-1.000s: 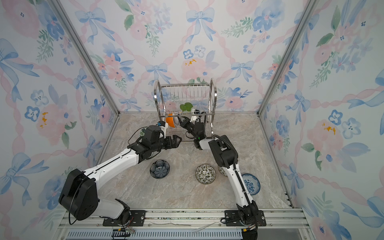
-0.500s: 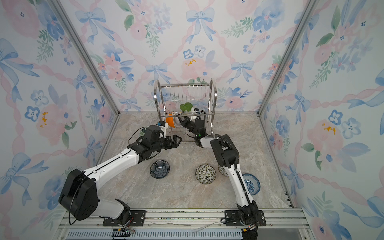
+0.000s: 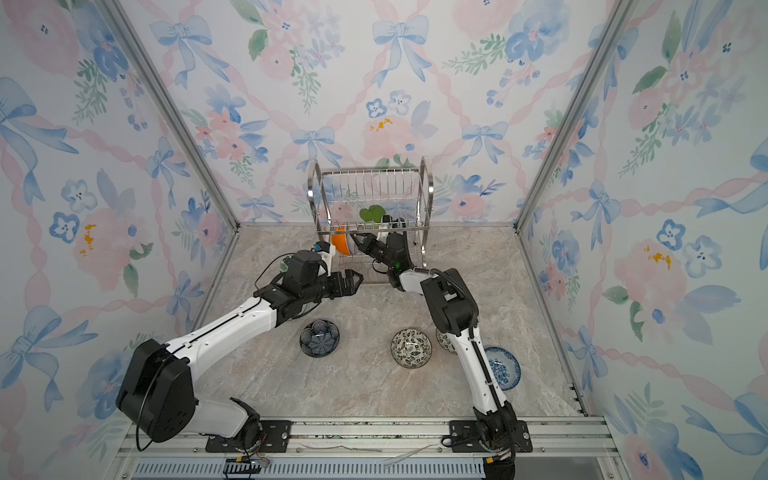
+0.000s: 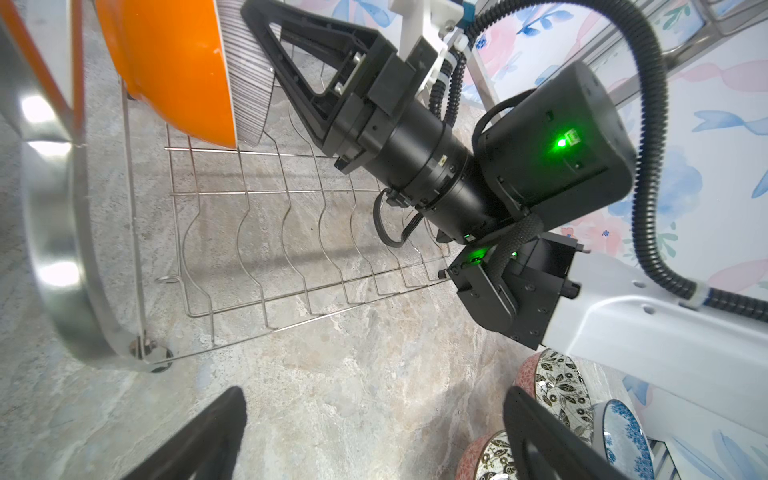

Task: Load the bowls into the dish rack
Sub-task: 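Lower the purple-striped bowl upright into the rack slot with right gripper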

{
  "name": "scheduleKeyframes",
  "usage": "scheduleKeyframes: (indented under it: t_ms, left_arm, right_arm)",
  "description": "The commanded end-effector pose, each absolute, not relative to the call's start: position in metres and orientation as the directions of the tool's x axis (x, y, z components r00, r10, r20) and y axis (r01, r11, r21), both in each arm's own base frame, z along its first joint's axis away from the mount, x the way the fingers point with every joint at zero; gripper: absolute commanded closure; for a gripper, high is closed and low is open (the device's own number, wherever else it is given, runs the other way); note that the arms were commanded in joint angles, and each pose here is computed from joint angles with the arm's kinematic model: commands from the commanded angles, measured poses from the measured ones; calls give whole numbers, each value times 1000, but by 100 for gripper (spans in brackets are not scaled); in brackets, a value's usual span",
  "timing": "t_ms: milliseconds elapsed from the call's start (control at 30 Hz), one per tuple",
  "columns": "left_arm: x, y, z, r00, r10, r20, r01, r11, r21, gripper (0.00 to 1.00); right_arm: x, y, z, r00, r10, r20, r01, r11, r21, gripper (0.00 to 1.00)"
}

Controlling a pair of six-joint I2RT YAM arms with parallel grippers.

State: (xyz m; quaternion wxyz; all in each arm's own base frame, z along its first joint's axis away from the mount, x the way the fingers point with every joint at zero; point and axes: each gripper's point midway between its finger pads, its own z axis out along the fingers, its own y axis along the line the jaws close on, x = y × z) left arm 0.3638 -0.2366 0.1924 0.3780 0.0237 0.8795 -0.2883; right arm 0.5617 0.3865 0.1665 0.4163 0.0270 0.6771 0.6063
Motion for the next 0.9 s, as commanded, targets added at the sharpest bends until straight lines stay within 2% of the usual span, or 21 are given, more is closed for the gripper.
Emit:
scheduleKeyframes:
  t_ms: [0, 267, 867]
  left_arm:
    - [362, -229, 197, -702, -163, -694, 266, 844, -467, 2]
    - [363, -229, 198, -700, -167, -694, 265, 842, -470, 2]
    - [364, -225, 204, -700, -174, -693, 256, 844, -471, 2]
  right_arm:
    - [559, 393, 167, -667, 512, -541, -477, 263, 838, 100]
    - [557, 394, 162, -664, 480, -573, -483, 310, 819, 100]
    - [550, 391, 172, -646, 461, -609, -510, 333, 793, 85]
